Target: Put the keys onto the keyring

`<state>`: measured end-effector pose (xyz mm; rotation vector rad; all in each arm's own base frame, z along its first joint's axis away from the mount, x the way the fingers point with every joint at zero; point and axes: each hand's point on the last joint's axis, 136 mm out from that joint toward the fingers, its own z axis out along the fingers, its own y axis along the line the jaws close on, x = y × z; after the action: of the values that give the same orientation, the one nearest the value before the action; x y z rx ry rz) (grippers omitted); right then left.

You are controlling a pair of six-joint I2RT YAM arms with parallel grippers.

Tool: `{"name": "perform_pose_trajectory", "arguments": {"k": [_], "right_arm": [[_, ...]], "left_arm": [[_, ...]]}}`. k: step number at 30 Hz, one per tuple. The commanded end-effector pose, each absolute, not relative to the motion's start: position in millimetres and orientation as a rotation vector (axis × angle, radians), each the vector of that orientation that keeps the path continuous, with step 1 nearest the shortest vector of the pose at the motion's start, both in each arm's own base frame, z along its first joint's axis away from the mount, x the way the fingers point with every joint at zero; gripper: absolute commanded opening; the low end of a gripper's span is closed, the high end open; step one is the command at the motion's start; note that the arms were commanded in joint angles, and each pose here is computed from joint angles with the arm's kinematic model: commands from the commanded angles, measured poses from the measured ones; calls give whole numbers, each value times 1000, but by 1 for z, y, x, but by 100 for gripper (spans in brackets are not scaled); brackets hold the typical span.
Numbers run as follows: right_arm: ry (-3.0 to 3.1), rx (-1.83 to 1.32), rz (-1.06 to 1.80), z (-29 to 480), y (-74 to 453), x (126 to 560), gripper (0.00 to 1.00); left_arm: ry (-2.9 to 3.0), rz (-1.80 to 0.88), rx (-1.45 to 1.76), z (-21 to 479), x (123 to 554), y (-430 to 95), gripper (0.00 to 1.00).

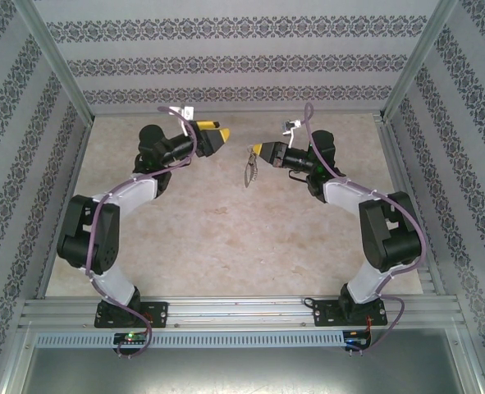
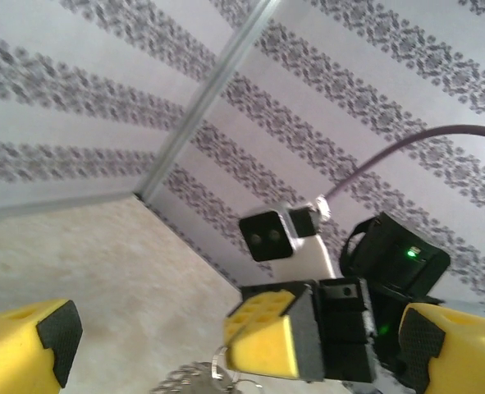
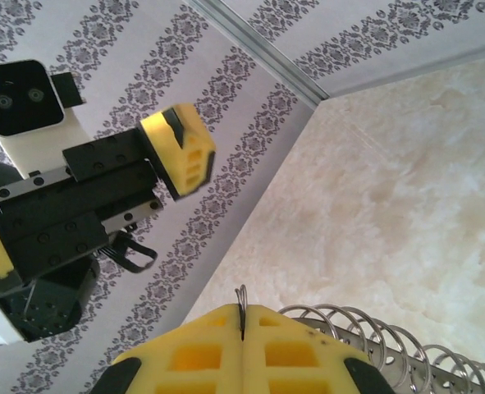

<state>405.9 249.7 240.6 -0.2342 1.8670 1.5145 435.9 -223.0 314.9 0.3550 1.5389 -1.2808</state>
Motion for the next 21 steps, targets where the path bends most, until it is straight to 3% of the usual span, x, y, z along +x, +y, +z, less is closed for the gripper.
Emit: {"name": "perform_pose_trajectory", "arguments": {"k": [1, 14, 21], "right_arm": [[1828, -291, 1430, 262, 245, 409, 0], [1916, -316, 1329, 251, 241, 411, 0], [1934, -397, 1301, 257, 246, 417, 0]], "left_arm": [[1518, -1103, 350, 316, 443, -202, 100], [1567, -544, 96, 290, 482, -132, 100], [1527, -533, 177, 288, 491, -130, 100]]}}
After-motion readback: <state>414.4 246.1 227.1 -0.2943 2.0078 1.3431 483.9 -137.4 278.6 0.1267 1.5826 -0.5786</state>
